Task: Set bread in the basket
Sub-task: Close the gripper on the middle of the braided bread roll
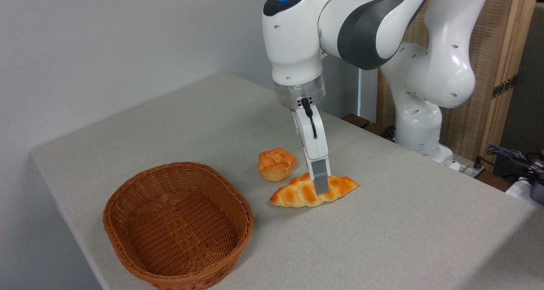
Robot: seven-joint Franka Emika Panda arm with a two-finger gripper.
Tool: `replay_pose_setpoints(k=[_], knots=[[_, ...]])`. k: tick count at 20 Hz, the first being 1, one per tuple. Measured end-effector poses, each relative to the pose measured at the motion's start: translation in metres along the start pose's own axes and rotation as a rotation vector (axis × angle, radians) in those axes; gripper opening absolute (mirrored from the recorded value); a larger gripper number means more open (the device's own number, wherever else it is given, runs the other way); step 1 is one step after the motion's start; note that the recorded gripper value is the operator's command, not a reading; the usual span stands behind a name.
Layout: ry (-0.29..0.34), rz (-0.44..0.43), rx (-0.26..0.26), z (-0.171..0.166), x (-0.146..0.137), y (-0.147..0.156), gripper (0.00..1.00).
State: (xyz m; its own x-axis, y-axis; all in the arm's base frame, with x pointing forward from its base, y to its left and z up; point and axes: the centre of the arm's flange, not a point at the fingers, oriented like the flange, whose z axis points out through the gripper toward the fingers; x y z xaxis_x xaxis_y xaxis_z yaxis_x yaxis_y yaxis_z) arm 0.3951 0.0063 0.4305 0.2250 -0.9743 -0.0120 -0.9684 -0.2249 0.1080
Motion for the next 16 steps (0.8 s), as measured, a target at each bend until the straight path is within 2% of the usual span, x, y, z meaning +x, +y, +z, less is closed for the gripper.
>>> replay_pose_setpoints(k=[7, 9, 13, 14, 16], knots=[[0.008, 0.003, 0.023, 0.011, 0.001, 0.000, 1.00], [0.009, 0.004, 0.023, 0.015, 0.002, 0.001, 0.88], [0.008, 0.004, 0.021, 0.016, 0.002, 0.002, 0.49], [0.008, 0.004, 0.021, 0.017, 0.002, 0.002, 0.44], [0.008, 0.004, 0.021, 0.017, 0.002, 0.002, 0.43]])
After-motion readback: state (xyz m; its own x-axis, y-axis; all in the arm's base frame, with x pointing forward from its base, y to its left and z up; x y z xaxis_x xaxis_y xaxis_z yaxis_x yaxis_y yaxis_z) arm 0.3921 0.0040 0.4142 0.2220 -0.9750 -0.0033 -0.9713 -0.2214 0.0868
